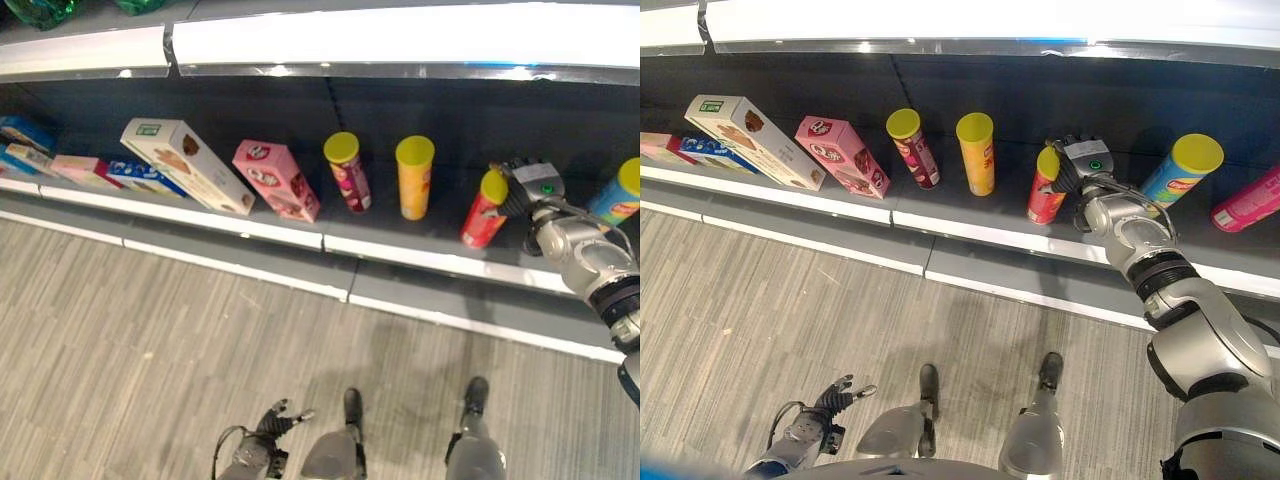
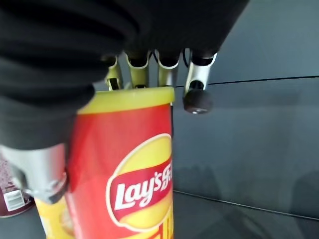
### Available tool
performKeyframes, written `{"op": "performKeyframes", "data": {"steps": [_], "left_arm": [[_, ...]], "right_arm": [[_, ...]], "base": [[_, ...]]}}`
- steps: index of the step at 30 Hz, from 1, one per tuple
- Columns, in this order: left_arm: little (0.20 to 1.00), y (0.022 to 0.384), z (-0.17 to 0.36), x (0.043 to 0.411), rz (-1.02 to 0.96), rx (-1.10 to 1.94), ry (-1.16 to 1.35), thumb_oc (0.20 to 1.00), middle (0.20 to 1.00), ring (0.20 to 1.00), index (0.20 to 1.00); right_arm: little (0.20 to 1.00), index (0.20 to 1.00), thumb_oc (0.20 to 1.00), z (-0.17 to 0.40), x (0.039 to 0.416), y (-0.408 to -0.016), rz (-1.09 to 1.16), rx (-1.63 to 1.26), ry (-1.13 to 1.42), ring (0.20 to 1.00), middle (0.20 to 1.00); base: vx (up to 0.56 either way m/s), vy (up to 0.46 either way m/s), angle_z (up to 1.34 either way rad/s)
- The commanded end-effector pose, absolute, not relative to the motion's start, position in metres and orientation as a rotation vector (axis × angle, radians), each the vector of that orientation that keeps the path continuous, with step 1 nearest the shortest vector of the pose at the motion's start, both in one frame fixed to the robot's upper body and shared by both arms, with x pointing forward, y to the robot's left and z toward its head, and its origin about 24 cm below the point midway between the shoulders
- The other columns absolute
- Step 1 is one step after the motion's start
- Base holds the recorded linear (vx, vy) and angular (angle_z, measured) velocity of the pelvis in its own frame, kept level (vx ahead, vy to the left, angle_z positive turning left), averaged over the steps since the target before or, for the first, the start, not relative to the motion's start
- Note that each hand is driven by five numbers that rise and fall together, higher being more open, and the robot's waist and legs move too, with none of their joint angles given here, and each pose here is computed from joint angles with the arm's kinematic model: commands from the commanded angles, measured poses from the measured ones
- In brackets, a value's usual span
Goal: Put the goods on the table back onto the shelves and tidy them up.
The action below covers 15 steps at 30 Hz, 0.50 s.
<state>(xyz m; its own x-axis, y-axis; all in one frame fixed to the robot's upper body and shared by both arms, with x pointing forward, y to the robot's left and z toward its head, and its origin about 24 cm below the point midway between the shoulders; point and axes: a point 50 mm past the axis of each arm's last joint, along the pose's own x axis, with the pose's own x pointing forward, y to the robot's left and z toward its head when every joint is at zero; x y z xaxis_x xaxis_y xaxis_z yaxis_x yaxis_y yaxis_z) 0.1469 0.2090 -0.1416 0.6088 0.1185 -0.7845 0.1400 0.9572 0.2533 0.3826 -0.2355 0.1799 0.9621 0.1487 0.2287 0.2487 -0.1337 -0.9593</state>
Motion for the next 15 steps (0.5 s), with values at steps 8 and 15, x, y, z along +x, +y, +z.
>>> {"op": "performKeyframes", "data": {"steps": [8, 15], "left_arm": [[1.0, 0.233, -0.137, 0.153, 0.032, 0.392, 0.921, 1.0, 1.0, 1.0, 1.0], [1.0, 0.235, -0.135, 0.154, 0.034, 0.403, 0.912, 1.0, 1.0, 1.0, 1.0]], "right_arm": [[0.2, 0.2, 0.2, 0.212, 0.394, -0.233, -0.157, -1.874, -0.383, 0.2, 0.2], [0.2, 0.2, 0.2, 0.221, 0.396, -0.242, -0.211, -1.938, -0.361, 0.2, 0.2]], "base": [[0.0, 0.0, 0.0], [0.0, 0.0, 0.0]]}}
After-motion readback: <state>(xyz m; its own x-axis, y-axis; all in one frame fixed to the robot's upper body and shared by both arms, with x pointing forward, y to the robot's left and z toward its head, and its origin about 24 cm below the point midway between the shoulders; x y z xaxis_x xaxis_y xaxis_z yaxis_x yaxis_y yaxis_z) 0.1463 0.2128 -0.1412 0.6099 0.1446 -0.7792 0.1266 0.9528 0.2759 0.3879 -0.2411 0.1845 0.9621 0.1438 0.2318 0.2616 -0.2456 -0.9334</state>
